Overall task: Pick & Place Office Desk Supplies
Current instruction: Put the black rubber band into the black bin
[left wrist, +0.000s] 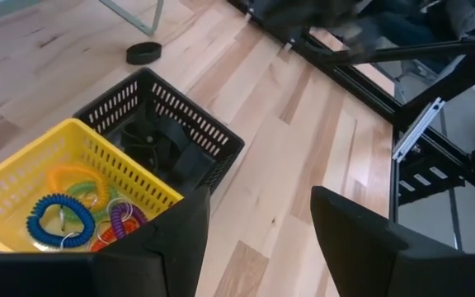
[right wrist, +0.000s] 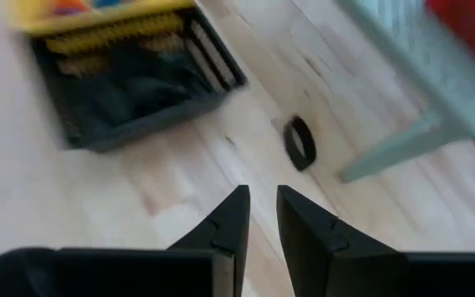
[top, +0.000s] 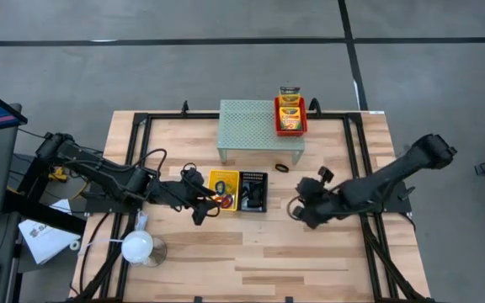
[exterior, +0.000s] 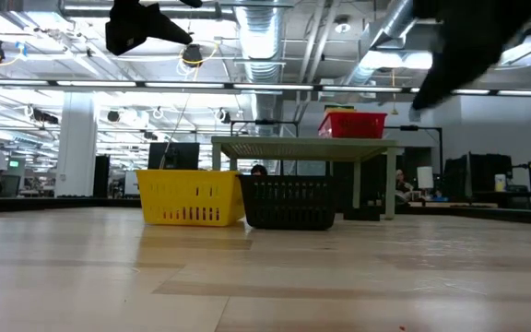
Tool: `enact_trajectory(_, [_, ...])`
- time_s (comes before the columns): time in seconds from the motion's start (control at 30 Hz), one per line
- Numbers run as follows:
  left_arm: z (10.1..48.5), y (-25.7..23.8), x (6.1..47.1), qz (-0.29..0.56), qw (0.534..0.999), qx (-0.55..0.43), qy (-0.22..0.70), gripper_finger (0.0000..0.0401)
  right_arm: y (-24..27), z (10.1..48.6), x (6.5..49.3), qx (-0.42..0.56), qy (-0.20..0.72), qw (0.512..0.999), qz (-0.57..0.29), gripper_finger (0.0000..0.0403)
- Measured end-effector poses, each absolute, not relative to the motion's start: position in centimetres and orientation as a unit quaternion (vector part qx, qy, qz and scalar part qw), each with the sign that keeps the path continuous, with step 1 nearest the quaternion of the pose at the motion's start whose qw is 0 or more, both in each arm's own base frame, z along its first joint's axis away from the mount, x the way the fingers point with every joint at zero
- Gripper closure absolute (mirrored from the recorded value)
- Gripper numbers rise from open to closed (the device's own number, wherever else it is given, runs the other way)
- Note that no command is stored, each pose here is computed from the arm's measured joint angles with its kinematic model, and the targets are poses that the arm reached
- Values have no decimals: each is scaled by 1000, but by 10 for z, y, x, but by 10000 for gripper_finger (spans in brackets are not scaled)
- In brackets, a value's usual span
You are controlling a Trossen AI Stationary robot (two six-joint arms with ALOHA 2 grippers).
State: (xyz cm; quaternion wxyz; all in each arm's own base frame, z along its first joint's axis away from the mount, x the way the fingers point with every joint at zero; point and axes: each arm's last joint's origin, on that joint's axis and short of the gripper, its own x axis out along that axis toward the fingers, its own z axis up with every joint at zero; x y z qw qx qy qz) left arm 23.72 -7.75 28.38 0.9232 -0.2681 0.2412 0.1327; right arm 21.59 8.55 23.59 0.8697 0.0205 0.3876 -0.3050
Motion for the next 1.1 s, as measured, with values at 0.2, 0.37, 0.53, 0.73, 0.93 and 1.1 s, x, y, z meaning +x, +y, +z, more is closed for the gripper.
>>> enact_trajectory(0.2, [281, -78, 240, 140, 916, -285, 243, 194, 80, 180, 235, 36, 389, 855, -341, 341])
enact_trajectory(0.37, [281, -79, 240, 139, 912, -298, 244, 194, 57, 151, 257, 99, 393, 838, -366, 341])
enact_trajectory(0.53, [281, -79, 240, 137, 904, -325, 243, 194, 30, 138, 267, 147, 426, 817, -361, 322])
enact_trajectory(0.73, [281, -80, 240, 127, 896, -345, 249, 194, 15, 164, 265, 193, 397, 830, -340, 252])
enact_trajectory(0.93, [283, -81, 241, 123, 897, -353, 237, 194, 1, 176, 261, 195, 372, 829, -370, 182])
enact_trajectory(1.1, [284, -81, 242, 123, 894, -365, 229, 194, -9, 165, 263, 294, 354, 784, -417, 177])
